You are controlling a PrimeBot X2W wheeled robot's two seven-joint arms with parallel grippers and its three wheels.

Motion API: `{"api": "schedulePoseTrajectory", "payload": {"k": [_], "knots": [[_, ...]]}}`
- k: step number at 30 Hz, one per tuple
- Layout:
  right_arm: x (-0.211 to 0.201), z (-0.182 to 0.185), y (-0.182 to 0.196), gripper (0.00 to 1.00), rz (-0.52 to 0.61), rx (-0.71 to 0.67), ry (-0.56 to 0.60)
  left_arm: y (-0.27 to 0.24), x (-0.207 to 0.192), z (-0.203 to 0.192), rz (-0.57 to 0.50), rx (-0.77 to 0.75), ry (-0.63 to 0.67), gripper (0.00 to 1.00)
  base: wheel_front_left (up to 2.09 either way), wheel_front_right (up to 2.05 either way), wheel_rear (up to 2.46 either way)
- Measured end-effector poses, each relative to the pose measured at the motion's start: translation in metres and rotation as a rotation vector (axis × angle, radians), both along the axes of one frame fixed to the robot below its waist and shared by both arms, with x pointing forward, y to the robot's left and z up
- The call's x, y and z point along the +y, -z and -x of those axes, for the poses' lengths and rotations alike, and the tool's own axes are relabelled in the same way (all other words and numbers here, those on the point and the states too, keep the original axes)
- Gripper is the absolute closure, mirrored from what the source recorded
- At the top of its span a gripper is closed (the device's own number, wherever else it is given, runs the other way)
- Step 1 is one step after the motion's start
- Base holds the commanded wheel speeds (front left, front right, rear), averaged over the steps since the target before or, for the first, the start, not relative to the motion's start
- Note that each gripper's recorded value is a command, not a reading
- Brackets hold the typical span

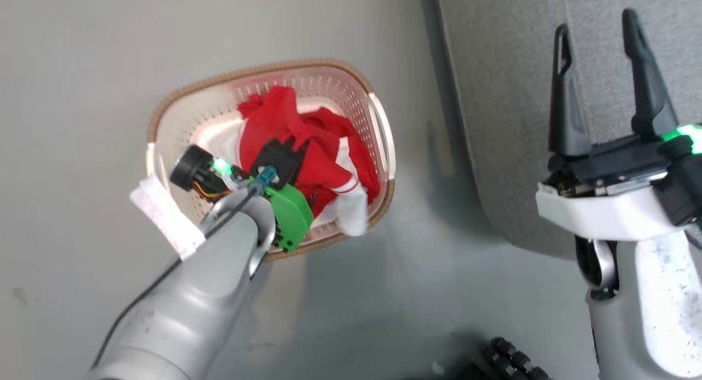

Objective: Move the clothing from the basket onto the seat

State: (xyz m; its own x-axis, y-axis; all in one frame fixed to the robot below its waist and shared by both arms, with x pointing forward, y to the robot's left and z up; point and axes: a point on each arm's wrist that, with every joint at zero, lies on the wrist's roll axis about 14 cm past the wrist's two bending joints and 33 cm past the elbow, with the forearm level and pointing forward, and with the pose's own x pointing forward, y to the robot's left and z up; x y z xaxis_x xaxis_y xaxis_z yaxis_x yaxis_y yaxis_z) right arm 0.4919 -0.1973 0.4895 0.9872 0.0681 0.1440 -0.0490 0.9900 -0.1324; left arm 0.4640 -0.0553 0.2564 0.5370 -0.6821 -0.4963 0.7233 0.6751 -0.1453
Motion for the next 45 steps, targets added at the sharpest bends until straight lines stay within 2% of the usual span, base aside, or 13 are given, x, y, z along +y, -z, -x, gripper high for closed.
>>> {"api": "schedulePoseTrajectory", "payload": {"k": [6,12,23,32,45], "knots": [[0.009,0.034,-0.030,0.00,-0.022,-0.031,-0.014,-0.083,0.011,-0.002,0.153,-0.106,-0.155,1.00,0.00,0.00,0.00],[0.018,0.070,-0.050,0.00,-0.055,-0.054,-0.032,-0.155,0.031,0.005,0.262,-0.233,-0.292,1.00,0.00,0.00,0.00],[0.045,0.118,-0.091,0.00,-0.091,-0.152,-0.110,-0.279,0.053,0.036,0.414,-0.521,-0.366,1.00,0.00,0.00,0.00],[0.058,0.142,-0.098,0.00,-0.109,-0.173,-0.149,-0.327,0.067,0.063,0.463,-0.659,-0.382,1.00,0.00,0.00,0.00],[0.094,0.145,-0.083,0.00,-0.060,-0.125,-0.273,-0.341,0.060,0.079,0.479,-0.710,-0.337,1.00,0.00,0.00,0.00]]}}
